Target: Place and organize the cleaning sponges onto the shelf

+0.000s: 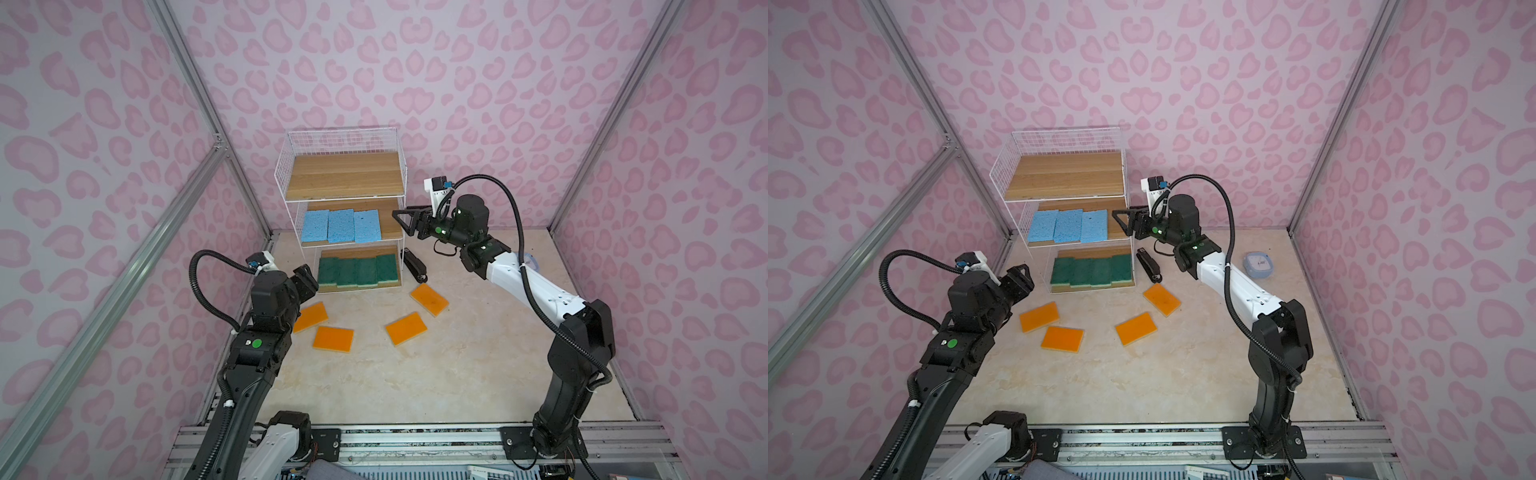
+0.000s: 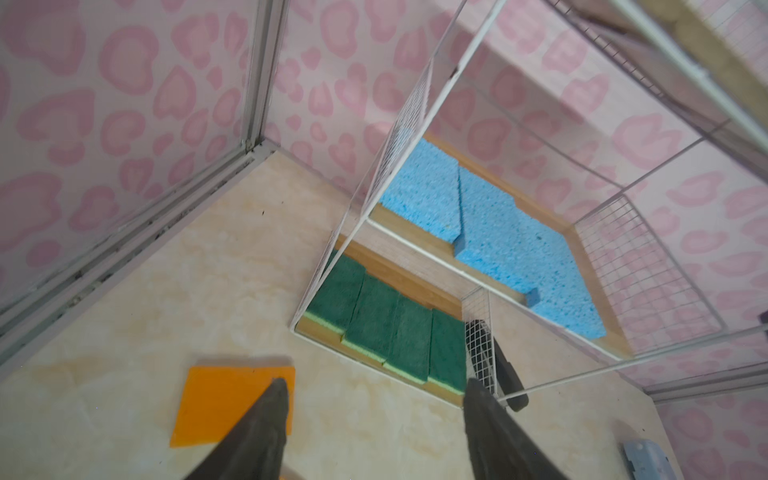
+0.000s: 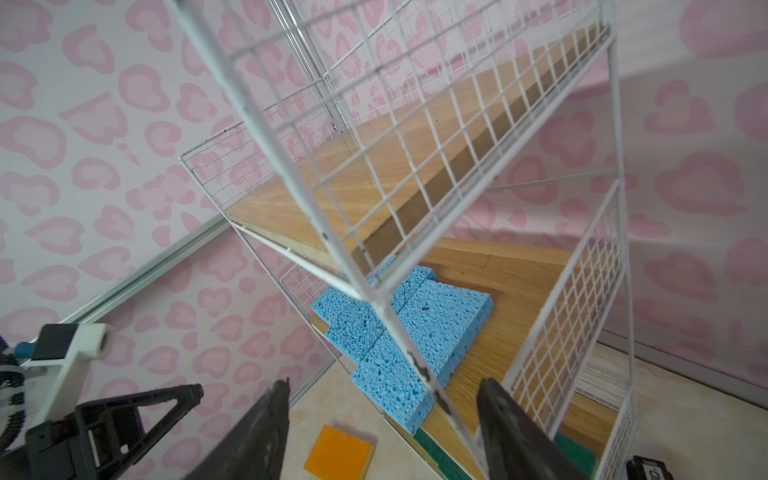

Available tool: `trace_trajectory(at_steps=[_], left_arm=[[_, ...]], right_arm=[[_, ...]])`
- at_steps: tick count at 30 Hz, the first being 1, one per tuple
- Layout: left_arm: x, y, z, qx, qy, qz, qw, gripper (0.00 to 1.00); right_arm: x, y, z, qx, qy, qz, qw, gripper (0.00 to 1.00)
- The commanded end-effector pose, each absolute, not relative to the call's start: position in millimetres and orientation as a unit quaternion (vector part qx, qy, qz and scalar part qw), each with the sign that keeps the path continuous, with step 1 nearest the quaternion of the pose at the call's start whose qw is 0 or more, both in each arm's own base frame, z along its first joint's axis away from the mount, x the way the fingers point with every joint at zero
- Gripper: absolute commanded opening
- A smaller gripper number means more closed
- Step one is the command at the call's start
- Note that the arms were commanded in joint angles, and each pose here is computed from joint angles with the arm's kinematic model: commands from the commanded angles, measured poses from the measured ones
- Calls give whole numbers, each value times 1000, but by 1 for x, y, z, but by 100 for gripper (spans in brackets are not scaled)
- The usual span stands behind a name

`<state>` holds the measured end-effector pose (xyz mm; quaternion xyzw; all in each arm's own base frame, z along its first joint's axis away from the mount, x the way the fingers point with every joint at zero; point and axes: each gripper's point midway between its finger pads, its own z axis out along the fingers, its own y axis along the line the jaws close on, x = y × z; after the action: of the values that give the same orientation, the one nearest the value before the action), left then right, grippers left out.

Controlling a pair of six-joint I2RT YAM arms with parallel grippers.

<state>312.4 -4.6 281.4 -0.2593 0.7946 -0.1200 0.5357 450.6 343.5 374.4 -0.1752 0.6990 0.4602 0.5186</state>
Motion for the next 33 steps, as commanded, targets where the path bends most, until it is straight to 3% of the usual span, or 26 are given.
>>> trace_trajectory(at_steps=[1,12,18,21,33], left_arm=[[294,-11,233,-293,827,-137,460,69],[254,-26,130,-329,877,-146,319,65],[238,-30,82,-346,887,-145,268,60],[234,-31,67,-350,888,-145,260,56],[236,-34,32,-351,896,-134,237,57]], right_arm=[[446,335,371,-164,702,455,522,77],[402,287,295,-97,750,452,473,79],[381,280,246,-82,776,462,422,73],[376,279,235,-79,781,464,411,72],[372,287,226,-79,783,480,387,72]])
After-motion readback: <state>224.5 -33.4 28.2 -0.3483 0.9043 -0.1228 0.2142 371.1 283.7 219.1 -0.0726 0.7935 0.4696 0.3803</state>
